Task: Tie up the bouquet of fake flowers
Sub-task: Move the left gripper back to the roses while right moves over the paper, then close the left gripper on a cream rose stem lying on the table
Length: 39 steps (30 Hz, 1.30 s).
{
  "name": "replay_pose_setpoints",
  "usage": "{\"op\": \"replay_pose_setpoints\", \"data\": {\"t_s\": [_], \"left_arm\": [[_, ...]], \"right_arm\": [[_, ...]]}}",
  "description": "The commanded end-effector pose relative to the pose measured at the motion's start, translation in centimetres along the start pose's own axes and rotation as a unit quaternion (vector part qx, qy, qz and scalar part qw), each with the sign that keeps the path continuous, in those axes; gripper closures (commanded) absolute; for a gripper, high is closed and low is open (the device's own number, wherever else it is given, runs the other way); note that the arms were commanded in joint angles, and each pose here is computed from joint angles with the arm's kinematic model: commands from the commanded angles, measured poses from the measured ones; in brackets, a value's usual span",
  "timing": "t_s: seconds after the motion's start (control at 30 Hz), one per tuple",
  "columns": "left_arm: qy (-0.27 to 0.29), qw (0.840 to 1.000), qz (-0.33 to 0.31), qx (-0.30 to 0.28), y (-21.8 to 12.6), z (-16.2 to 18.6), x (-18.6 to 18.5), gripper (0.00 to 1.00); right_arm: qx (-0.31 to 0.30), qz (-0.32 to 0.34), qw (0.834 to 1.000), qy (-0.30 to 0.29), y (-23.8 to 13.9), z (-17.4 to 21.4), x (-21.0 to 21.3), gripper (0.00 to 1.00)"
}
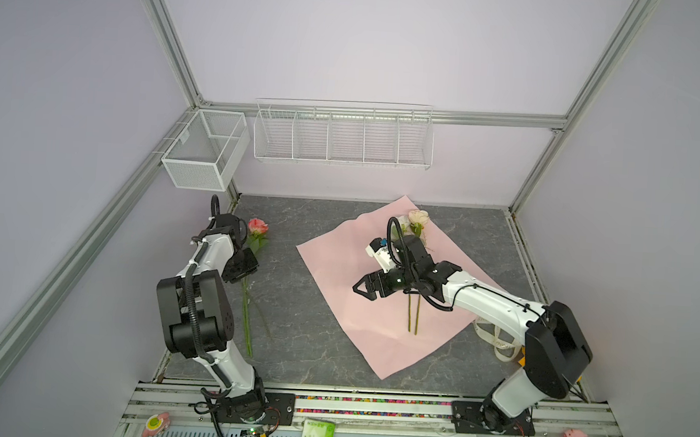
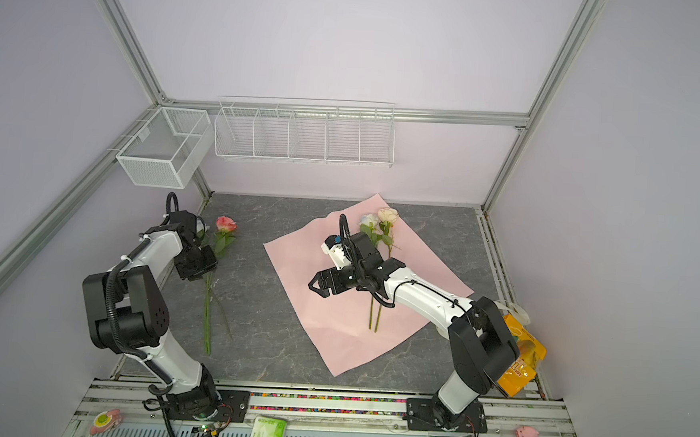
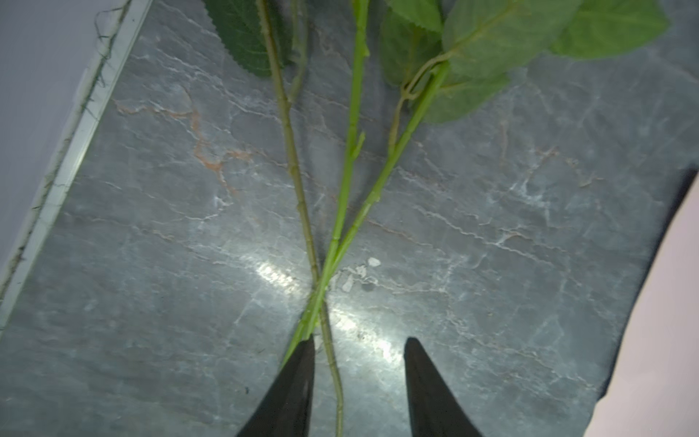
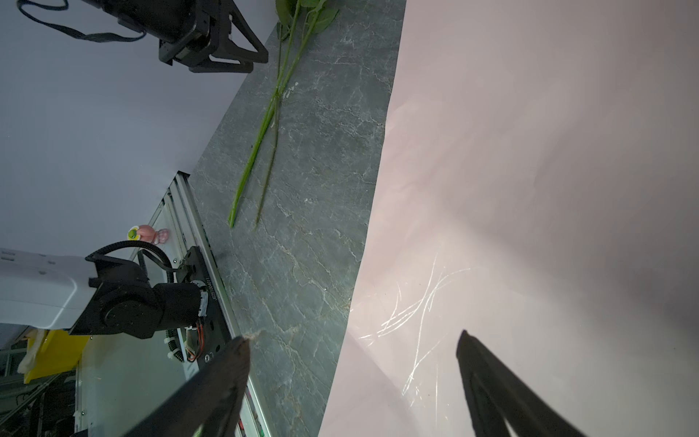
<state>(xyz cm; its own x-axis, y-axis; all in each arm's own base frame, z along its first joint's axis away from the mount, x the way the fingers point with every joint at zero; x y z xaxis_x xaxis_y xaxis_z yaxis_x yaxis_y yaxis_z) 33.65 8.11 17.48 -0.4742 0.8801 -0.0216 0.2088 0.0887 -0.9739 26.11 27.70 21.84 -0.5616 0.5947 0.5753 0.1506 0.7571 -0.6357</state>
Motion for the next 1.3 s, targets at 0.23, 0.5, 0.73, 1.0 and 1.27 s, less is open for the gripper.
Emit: {"op": "replay_pose_setpoints", "data": {"t_s": [0.23,0.5,0.73,1.0,1.27], "left_arm": [[0.032,0.998,-0.022,0.048,2.9,-3.2,0.3,0.71],[0.015,0.998,-0.005,0.057,4.7,-5.3,1.1,0.72],[0.012,0.997,0.002,0.077,6.6,-5.6,1.1,0.76],[0.003,0.998,0.020,0.058,5.3,-5.7,0.9,0.74],[-0.009,0.999,0.040,0.013,2.9,-5.8,0.8,0.75]], "right_arm": [[0.024,-0.012,1.000,-0.009,1.5,0.2,-0.5,0.11],[0.026,-0.011,1.000,-0.006,1.8,0.2,-0.7,0.11],[0.029,-0.008,1.000,-0.008,1.8,0.2,-0.7,0.11],[0.034,-0.005,0.999,0.000,2.1,0.4,-1.0,0.11],[0.030,-0.007,1.000,-0.001,2.0,0.0,-0.8,0.11]]}}
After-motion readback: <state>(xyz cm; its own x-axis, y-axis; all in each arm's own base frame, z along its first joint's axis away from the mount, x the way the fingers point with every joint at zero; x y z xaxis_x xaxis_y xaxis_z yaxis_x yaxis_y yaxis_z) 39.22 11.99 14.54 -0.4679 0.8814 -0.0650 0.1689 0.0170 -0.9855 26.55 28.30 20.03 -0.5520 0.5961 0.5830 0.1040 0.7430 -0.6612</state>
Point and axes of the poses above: each gripper's point midway between its finger pads, its own y axis out along the fingers, its own x axis along the line the jaws close on, z = x × y, the point moved 10 cm from there along -y, back along the fingers, and after that the axes turned 5 degrees about y, right-handed, at the moved point
